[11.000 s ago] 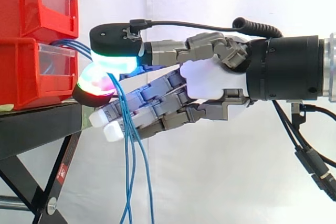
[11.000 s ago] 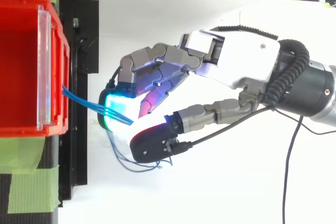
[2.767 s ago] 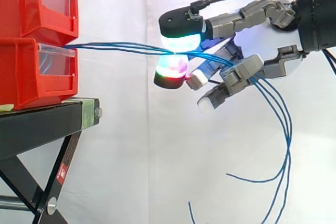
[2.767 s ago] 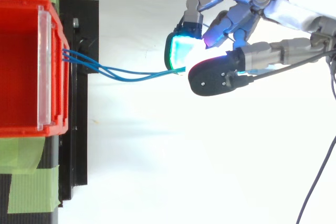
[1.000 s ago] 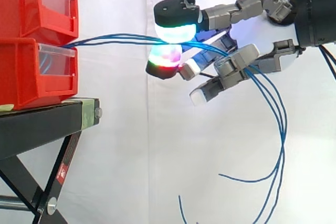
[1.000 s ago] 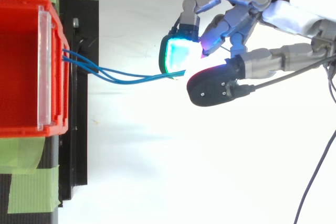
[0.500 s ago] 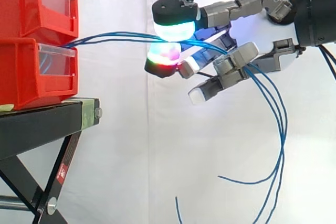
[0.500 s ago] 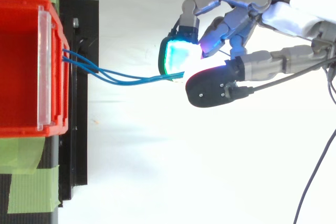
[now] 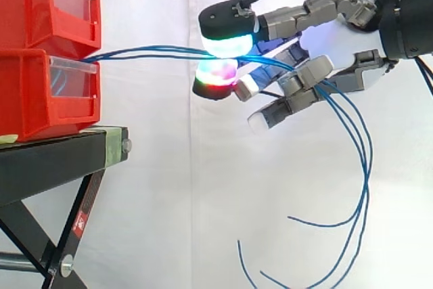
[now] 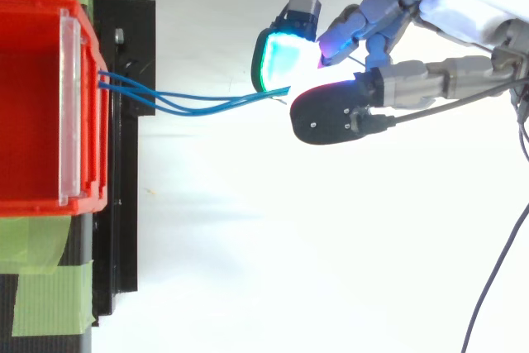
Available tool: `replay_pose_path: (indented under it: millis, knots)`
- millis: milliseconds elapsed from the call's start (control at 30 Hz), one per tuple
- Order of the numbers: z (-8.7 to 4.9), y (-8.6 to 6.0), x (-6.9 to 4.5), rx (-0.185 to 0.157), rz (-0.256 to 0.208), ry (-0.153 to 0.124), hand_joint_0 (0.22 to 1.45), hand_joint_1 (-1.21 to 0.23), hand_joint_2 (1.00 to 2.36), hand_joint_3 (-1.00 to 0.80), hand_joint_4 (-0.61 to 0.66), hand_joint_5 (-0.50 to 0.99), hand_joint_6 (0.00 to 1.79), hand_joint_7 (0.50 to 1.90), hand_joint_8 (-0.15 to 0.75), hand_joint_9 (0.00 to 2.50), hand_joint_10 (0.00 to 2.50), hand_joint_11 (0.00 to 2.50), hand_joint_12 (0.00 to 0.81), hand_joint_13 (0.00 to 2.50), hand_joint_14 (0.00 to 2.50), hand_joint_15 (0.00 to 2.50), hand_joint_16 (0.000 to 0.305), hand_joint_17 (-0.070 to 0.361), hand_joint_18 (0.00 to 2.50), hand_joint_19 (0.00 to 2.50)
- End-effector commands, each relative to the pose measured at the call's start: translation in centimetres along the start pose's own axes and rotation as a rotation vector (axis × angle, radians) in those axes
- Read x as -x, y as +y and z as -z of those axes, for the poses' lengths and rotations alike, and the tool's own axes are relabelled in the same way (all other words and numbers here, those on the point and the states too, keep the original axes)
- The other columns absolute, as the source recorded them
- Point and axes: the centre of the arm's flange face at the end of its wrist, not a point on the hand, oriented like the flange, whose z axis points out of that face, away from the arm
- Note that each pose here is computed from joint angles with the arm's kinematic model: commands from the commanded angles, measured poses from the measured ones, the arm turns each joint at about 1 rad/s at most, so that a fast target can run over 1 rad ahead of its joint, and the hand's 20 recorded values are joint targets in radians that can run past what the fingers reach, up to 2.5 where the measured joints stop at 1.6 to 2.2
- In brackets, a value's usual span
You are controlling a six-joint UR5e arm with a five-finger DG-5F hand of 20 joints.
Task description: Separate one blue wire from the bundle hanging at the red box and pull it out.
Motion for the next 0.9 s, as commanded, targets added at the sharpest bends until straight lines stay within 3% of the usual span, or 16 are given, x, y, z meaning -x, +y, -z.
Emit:
replay_pose_path:
  millis: [0,67,233,433,733,867]
  knots:
    - [0.04,0.06,-0.1,0.001,-0.018,0.0,0.78,-0.89,1.03,-0.23,0.17,-0.24,0.88,1.03,0.323,0.99,0.01,1.29,0.295,1.4,0.71,1.43,0.045,0.1,0.66,0.75]
    - [0.04,0.06,-0.1,0.001,-0.032,0.0,0.8,-0.9,1.02,-0.27,0.18,-0.25,0.88,1.04,0.323,0.93,0.01,1.28,0.297,1.39,0.78,1.37,0.044,0.099,0.66,0.74]
    - [0.06,0.08,-0.18,0.001,-0.073,0.001,0.8,-0.95,1.02,-0.31,0.2,-0.26,0.89,1.05,0.327,0.88,0.01,1.3,0.286,1.3,1.62,0.93,0.04,0.09,0.66,0.71]
    - [0.08,0.1,-0.25,0.001,-0.09,0.001,0.79,-0.93,1.02,-0.32,0.21,-0.25,0.89,1.01,0.341,0.93,0.01,1.31,0.283,1.27,2.11,0.72,0.036,0.081,0.71,0.72]
    - [0.11,0.11,-0.31,0.0,-0.081,0.001,0.66,-0.83,1.01,-0.43,0.23,-0.25,0.87,1.04,0.351,0.97,0.01,1.31,0.29,1.27,2.25,0.7,0.04,0.089,0.76,0.74]
    - [0.24,-0.17,-0.33,-0.014,-0.024,0.008,0.6,-0.81,1.0,-0.48,0.23,-0.25,0.86,1.04,0.359,0.97,0.01,1.29,0.294,1.26,2.29,0.67,0.042,0.094,0.75,0.75]
